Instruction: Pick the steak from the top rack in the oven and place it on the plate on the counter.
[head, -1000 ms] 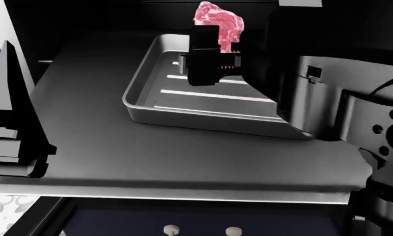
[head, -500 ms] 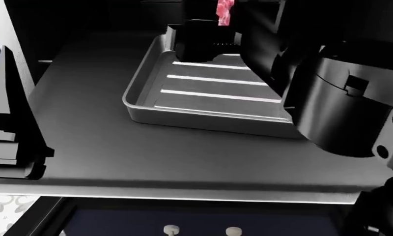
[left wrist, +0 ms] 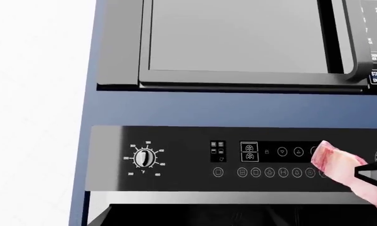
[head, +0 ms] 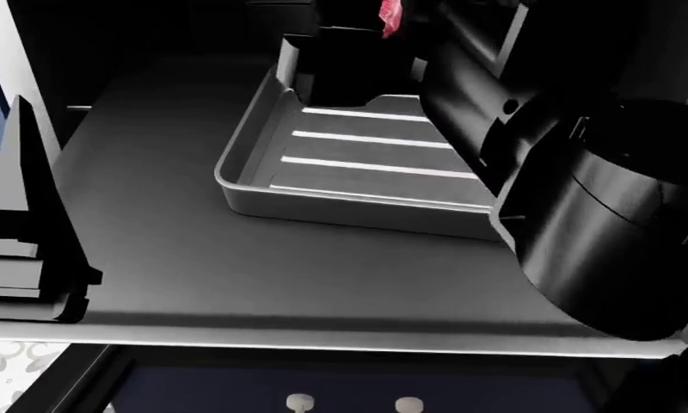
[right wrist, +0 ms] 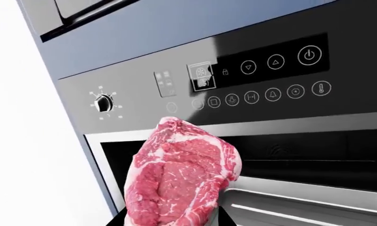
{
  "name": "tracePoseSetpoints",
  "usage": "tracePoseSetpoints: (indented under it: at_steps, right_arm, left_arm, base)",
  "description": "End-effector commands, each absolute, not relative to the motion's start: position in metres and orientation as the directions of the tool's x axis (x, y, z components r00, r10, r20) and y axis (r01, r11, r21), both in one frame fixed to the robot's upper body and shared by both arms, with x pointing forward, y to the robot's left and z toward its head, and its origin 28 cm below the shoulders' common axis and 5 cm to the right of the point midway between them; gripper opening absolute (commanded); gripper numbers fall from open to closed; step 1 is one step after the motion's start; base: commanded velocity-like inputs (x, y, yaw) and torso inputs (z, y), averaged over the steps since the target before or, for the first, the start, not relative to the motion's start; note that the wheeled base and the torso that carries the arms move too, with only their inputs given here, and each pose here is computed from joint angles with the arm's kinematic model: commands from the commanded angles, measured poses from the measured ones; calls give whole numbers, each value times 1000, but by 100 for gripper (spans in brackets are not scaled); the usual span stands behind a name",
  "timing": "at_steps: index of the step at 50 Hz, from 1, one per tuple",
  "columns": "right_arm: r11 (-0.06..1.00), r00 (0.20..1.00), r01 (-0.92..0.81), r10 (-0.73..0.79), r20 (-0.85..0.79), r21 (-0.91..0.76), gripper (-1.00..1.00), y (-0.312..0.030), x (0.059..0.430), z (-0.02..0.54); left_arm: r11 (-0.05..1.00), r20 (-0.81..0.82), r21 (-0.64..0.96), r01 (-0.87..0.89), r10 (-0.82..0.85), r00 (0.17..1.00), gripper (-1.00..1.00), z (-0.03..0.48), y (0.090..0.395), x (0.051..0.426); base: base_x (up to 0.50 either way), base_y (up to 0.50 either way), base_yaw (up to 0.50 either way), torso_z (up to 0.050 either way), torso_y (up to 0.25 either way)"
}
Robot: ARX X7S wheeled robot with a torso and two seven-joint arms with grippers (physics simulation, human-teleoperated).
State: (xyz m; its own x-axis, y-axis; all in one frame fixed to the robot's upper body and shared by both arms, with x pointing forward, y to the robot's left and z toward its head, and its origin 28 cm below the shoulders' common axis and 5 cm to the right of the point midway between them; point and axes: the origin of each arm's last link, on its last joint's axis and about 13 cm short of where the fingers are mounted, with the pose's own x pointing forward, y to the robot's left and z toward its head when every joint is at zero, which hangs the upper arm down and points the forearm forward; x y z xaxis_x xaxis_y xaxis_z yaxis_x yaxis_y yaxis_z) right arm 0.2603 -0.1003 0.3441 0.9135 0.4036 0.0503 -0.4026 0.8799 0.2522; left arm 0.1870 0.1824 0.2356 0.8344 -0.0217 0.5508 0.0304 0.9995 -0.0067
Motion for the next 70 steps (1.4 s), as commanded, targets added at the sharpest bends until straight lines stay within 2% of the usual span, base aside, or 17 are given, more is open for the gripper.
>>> tracePoseSetpoints:
  at_steps: [1,24,42,70]
  right_arm:
    - [882,912,-410,400,90,232,-100,-100,252,342]
    - [889,909,-412,389,149,198,-100,-99,240,346]
    - [884,902,-428,407,142,189,-100,-97,240,345]
    - [881,897,-438,416,149,178,-100,-94,242,345]
  left_arm:
    - [1000,548,-7,30,-21,836,100,235,182,187]
    - [999,548,-6,32,-23,836,100,233,182,188]
    - [1000,550,-13,25,-13,835,100,232,183,188]
    - [999,548,-12,32,-20,836,100,232,182,188]
  base:
    - [0,0,0,0,0]
    - [-3,-11,0,0,0]
    - [-166,-500,0,0,1]
    - [72,-500,0,0,0]
